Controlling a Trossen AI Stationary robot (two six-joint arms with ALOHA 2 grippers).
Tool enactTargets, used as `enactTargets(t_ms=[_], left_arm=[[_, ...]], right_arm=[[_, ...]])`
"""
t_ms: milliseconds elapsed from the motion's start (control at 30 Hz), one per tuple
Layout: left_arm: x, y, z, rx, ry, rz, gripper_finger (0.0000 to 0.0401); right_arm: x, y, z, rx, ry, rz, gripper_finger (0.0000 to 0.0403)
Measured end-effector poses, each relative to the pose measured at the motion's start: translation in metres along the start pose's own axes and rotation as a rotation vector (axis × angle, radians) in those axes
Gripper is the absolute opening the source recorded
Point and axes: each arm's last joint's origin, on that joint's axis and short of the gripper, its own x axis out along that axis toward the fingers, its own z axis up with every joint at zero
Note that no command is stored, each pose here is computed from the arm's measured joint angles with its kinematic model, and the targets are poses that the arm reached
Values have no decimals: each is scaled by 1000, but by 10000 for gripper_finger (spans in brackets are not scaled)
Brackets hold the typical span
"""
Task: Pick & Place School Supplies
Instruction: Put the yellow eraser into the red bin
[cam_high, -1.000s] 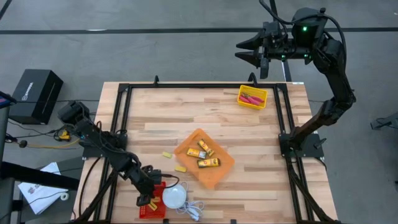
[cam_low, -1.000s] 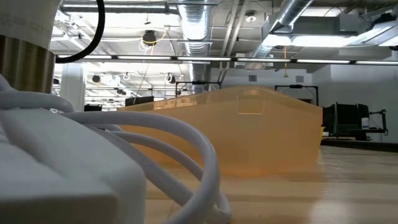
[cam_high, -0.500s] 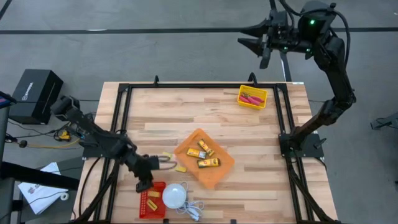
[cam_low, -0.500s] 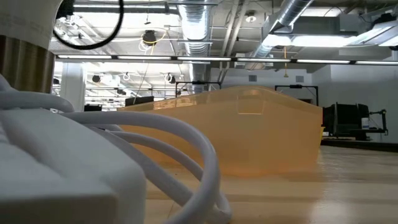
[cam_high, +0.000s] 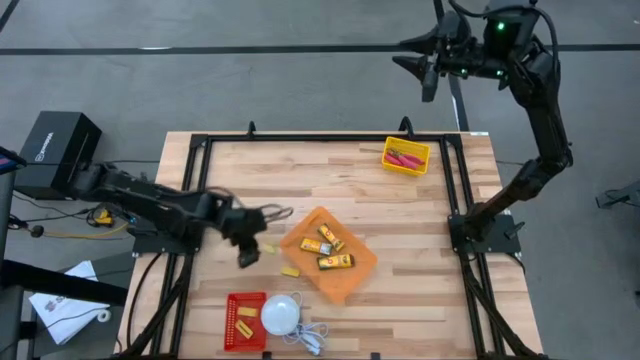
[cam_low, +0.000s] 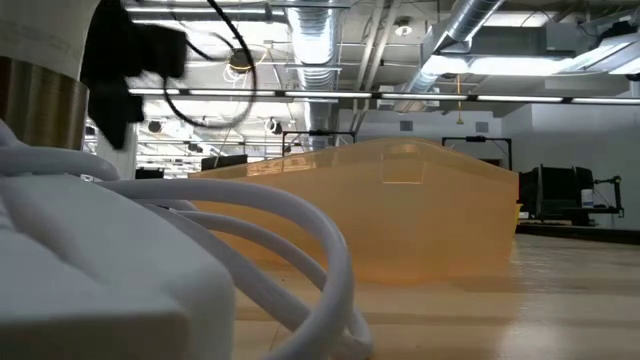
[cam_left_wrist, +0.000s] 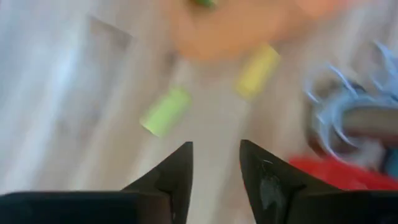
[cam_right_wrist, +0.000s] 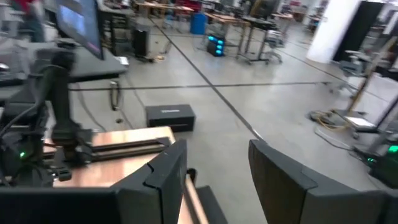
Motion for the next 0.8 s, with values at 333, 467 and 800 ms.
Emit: enactTargets(t_ms=[333, 467, 800], left_arm=[[22, 53, 52, -170, -161, 87, 52], [15, 72, 73, -217, -327, 67, 49], [-4, 117, 96, -259, -485, -86, 81]], right_arm=[[-9, -22, -6, 9, 4, -12, 163], [-11, -27, -7, 15, 6, -34, 163], [9, -51, -16, 201, 17, -108, 163]])
